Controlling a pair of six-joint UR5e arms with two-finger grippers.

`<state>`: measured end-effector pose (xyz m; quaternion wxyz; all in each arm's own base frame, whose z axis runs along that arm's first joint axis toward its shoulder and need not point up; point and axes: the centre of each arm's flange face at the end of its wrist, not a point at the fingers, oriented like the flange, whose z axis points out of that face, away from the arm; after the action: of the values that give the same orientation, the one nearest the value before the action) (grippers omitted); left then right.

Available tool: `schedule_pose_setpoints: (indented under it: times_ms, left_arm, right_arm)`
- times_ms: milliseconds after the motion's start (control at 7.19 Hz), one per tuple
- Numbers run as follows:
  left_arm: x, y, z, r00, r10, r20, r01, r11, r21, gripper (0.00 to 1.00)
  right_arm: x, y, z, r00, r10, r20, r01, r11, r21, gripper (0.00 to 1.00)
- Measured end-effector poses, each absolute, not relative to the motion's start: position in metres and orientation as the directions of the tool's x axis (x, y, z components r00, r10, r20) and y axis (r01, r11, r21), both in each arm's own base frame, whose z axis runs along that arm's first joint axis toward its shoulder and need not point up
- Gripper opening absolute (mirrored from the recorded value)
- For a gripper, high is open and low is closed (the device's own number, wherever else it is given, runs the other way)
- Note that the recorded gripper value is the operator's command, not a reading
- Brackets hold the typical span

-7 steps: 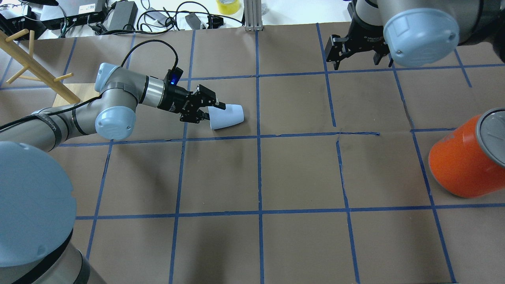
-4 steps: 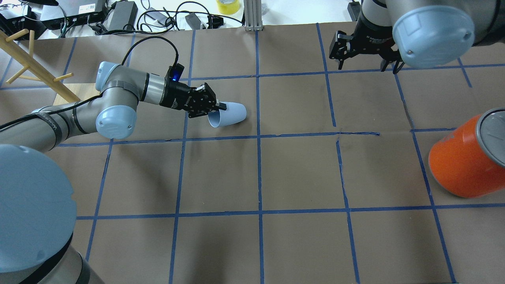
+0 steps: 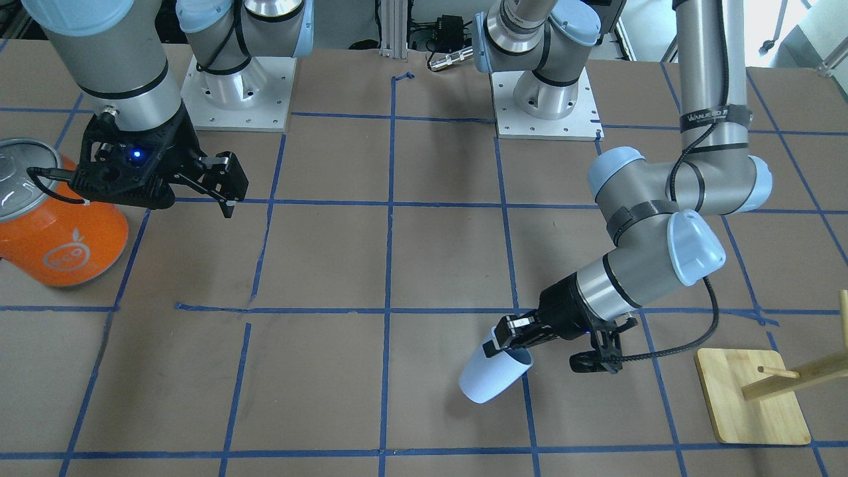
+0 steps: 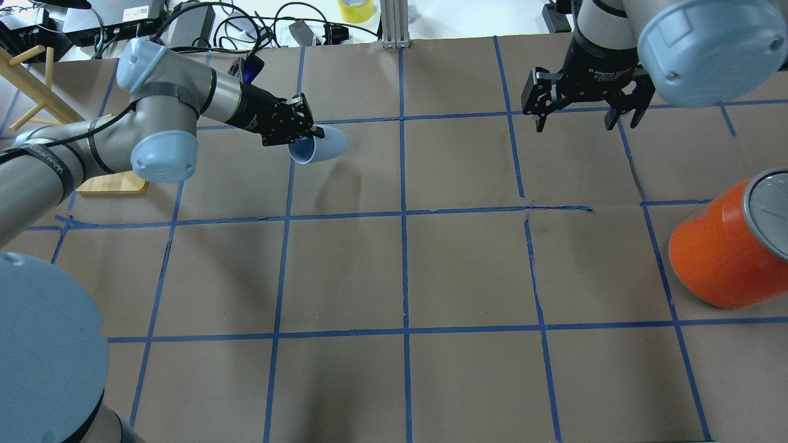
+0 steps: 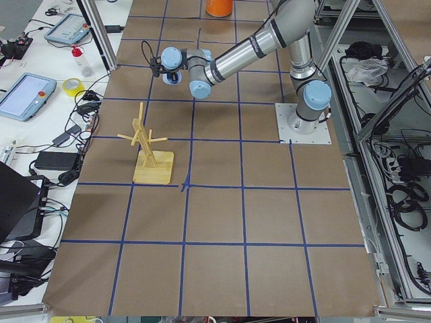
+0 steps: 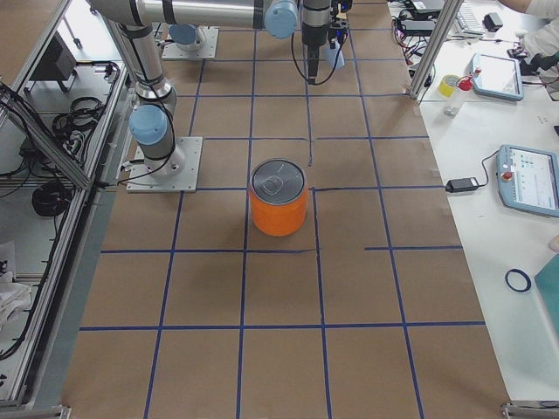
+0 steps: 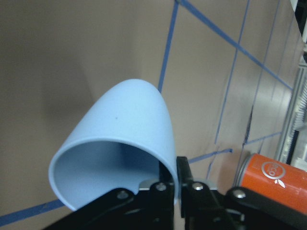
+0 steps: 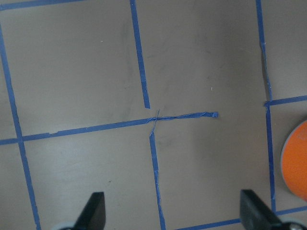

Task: Flip cup
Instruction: 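Lift and rotate the cup upright with the left gripper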

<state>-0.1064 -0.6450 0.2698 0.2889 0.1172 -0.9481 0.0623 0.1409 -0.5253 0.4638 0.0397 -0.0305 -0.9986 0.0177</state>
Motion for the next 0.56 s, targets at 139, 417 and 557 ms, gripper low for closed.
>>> schedule_pose_setpoints:
  times_ms: [139, 417, 557]
  left_arm:
    - [-0.091, -0.653, 0.280, -0.894, -0.170, 0.414, -0.240, 0.963, -0.121, 0.00]
    - [-0.065, -0.658, 0.281, -0.992, -0.054, 0.115, -0.071, 0.987, -0.143, 0.00]
    - [-0.057, -0.661, 0.284, -1.000, -0.006, 0.028, -0.008, 0.996, -0.094, 0.00]
  right_arm:
    - [0.141, -0.524, 0.466, -0.995, 0.055, 0.079, 0.052, 0.998, -0.038, 1.00]
    - [0.141, -0.523, 0.466, -0.996, 0.051, 0.080, 0.048, 0.998, -0.037, 1.00]
    - [0.141, -0.523, 0.465, -0.996, 0.050, 0.080, 0.047, 0.998, -0.036, 1.00]
